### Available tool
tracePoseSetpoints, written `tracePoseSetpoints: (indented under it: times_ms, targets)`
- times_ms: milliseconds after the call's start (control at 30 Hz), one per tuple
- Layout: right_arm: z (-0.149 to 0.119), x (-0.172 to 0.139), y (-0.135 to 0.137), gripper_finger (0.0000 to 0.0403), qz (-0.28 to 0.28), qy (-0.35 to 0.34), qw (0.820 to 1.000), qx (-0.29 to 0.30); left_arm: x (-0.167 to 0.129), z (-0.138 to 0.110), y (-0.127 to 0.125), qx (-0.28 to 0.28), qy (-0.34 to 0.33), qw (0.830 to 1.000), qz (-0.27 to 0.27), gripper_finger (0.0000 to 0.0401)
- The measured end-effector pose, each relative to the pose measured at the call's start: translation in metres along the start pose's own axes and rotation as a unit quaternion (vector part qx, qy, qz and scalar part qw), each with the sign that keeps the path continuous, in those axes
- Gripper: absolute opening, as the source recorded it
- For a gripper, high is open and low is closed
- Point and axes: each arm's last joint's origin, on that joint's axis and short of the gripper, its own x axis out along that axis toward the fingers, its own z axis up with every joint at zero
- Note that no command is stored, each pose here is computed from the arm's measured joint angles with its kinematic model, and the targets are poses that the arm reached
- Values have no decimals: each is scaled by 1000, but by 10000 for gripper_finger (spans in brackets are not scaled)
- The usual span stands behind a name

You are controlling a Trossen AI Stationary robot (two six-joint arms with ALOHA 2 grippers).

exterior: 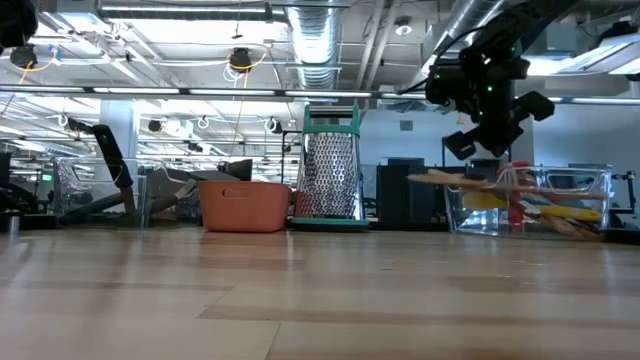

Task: Pick & Place Kitchen Items
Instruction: Adjust the brown wooden spoon

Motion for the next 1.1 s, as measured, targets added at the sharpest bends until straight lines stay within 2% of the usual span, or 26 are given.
tracePoseSetpoints:
  times_ms: [133, 267, 367, 467, 567, 667, 733, 933, 1100]
  targets:
    - [1, -1, -1, 0, 6, -1, 1000, -31, 1, -2, -2, 8, 4, 1000, -1, 2]
    - [3, -12, -6, 0, 39, -8, 997, -65, 1, -2, -2, 11, 4, 1000, -1, 2]
    - [7, -26, -13, 0, 89, -18, 993, -80, 1, -2, -2, 11, 4, 1000, -1, 2]
    - [11, -40, -23, 0, 162, -26, 982, -95, 1, -2, -2, 11, 4, 1000, -1, 2]
    - [11, -56, -34, 0, 257, -23, 958, -128, 1, -2, -2, 10, 4, 1000, -1, 2]
    - [6, -69, -44, 0, 357, -10, 920, -161, 1, -2, -2, 8, 4, 1000, -1, 2]
    - [2, -77, -49, 0, 404, 3, 898, -175, 1, -2, -2, 8, 4, 1000, -1, 2]
    - [-15, -91, -52, 0, 458, 44, 855, -238, 1, -2, -2, 6, 4, 1000, -3, 2]
    - [-29, -101, -39, 0, 473, 74, 829, -291, 1, -2, -2, 6, 4, 1000, -3, 2]
